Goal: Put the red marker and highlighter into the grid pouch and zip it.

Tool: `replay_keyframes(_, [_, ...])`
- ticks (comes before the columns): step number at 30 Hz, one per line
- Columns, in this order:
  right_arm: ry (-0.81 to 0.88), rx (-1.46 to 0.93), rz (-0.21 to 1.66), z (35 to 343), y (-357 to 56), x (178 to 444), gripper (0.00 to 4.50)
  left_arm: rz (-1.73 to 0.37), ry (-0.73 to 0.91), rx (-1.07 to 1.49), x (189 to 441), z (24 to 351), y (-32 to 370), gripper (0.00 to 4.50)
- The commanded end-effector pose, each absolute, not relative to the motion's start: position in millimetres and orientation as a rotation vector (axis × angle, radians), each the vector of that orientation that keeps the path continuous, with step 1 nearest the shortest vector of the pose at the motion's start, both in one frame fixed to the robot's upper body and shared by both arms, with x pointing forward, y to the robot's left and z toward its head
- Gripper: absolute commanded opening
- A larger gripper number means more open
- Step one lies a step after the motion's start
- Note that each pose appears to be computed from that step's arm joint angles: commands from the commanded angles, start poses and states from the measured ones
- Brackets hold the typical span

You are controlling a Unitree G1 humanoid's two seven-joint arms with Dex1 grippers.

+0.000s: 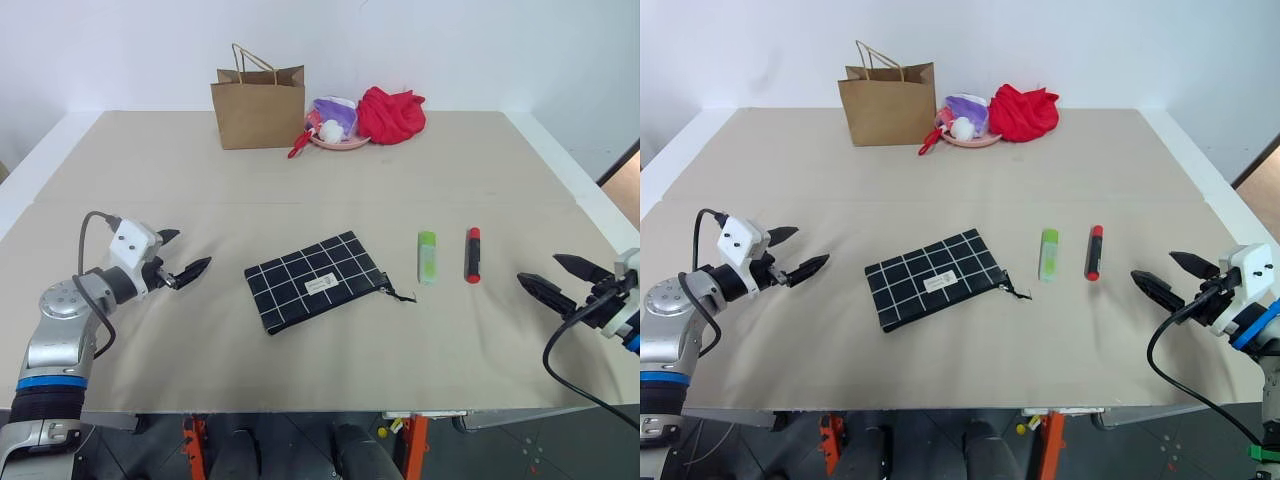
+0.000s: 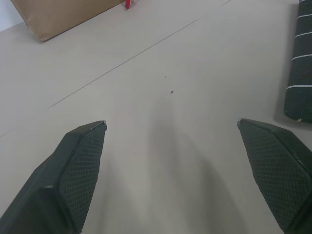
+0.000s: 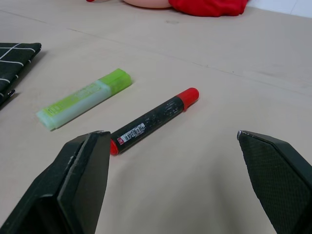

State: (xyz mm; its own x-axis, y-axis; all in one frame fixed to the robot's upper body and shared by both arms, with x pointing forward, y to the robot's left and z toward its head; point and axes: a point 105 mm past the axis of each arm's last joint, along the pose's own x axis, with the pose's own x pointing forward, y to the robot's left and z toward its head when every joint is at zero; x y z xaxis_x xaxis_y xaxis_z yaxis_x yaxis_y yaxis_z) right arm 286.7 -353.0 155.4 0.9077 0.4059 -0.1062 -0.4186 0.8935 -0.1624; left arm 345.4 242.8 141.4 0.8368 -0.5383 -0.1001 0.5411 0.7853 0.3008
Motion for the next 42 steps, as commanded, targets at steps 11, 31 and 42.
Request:
replay_keyframes(11, [0.001, -0.226, 0.473, 172.1, -330.1, 290.8, 4.48, -0.679, -0.050, 0.329, 340.2, 160.8, 228.8, 4.45])
replay_keyframes(31, [-0.073, -0.103, 0.816, 184.5, -147.8, 348.2, 3.62, -1.120, -0.044, 0.468, 310.6, 141.9, 142.5, 4.50])
replay_keyframes(42, [0.040, -0.161, 0.835, 121.6, -127.0, 350.1, 0.02, -1.203, -0.075, 0.474, 301.3, 142.2, 121.2, 4.50])
